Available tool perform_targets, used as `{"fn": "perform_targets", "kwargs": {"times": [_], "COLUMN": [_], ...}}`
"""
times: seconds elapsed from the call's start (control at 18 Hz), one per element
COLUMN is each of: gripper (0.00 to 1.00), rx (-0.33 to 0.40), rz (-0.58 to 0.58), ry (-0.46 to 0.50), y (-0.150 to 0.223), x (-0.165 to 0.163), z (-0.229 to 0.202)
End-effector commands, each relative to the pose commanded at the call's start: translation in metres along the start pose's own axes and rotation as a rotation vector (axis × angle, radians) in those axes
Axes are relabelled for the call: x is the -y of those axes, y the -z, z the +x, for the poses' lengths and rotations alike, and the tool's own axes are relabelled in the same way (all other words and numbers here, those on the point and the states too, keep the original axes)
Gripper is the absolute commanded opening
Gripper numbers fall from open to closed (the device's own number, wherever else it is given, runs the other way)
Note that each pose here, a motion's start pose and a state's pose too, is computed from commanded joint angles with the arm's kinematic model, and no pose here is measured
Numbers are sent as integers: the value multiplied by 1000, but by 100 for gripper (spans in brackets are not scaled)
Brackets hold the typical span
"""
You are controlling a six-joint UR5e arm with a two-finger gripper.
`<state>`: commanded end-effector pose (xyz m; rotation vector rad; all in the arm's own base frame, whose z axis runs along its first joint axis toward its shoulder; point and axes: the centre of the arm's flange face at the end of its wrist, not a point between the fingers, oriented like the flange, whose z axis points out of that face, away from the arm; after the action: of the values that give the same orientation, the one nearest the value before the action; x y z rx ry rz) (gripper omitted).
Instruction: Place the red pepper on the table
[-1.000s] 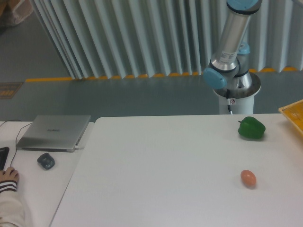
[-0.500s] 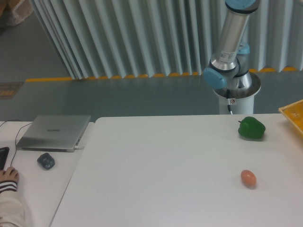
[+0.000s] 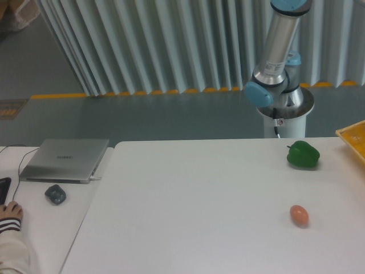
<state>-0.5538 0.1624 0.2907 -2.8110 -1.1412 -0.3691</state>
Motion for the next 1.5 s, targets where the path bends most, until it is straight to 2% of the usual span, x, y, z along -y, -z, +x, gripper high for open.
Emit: {"fn": "perform_targets", "kwargs": {"times": [0.11,0.33,0.72,0.94,1.06,1.33,1.5], "gripper": [87,69,67,100,100,100,100], "rx": [3,8,27,39,56,25,34], "rz": [4,14,42,52,62,3,-22], "ry": [-10,-12,-18,-24,-26,-35,-41], "y": [2,7,9,12,12,-18,-19], "x": [0,2,6,10,11,9,9], "z": [-1,0,-4,0,-2,7,15]}}
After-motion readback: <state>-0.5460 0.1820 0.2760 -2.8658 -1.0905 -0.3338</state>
